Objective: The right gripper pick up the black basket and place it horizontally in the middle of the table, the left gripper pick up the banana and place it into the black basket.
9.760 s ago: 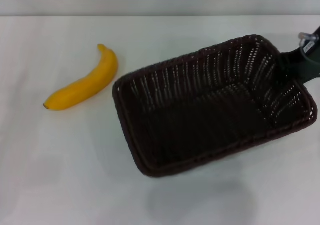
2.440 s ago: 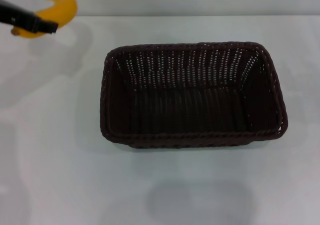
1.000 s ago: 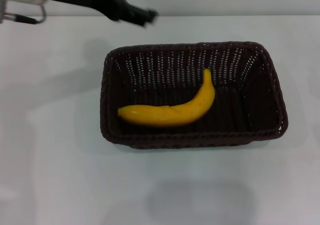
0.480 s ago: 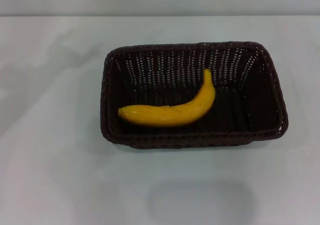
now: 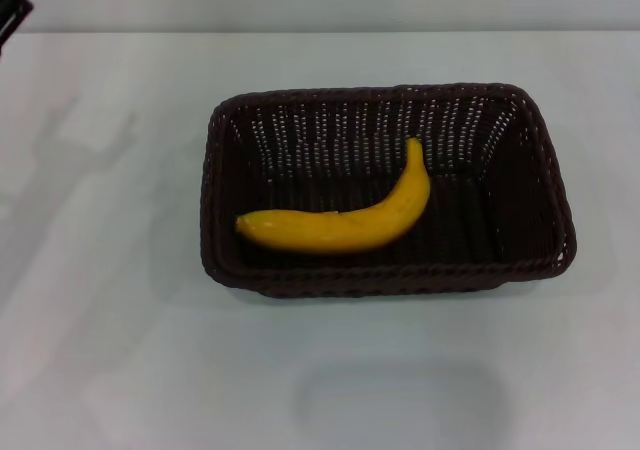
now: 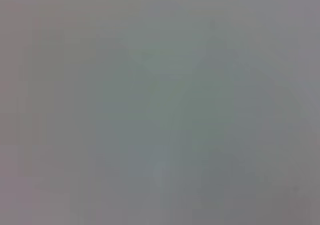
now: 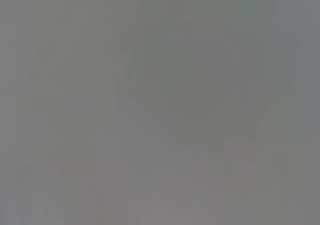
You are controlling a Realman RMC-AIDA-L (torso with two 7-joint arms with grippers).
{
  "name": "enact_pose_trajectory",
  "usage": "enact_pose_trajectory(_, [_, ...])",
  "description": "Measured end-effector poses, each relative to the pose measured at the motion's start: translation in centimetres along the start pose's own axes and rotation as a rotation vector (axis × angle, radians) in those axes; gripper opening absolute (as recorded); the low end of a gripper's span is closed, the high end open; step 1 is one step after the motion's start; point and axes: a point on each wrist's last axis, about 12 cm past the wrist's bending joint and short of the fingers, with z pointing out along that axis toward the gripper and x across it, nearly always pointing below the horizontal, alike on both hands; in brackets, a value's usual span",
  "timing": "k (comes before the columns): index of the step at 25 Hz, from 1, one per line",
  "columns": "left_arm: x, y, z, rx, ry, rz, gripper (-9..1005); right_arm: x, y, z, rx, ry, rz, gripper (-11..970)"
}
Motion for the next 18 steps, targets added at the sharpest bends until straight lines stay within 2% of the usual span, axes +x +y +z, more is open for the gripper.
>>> enact_pose_trajectory(4, [2.1,-1.0,-1.7,-0.072,-0.07,-0.007,892,0.3,0.4,0.4,0.007,-0.023,0.004,552])
enact_pose_trajectory(9, [3.0,-1.2,-3.8,-0.162,-0.115,-0.001,893,0.8,1.0,0.7,0.015,-0.04,-0.022,568])
enact_pose_trajectory(12, [3.1,-0.8,-5.3,-0.203,-0.122,-0.003,893,1.3,1.4,0.6,0.025,-0.055,-0.023,568])
enact_pose_trajectory(18, [2.3,1.0,-8.7,-0.328,-0.155,-0.019,892,1.8,2.4,0.4,0.02,-0.098,-0.026,568])
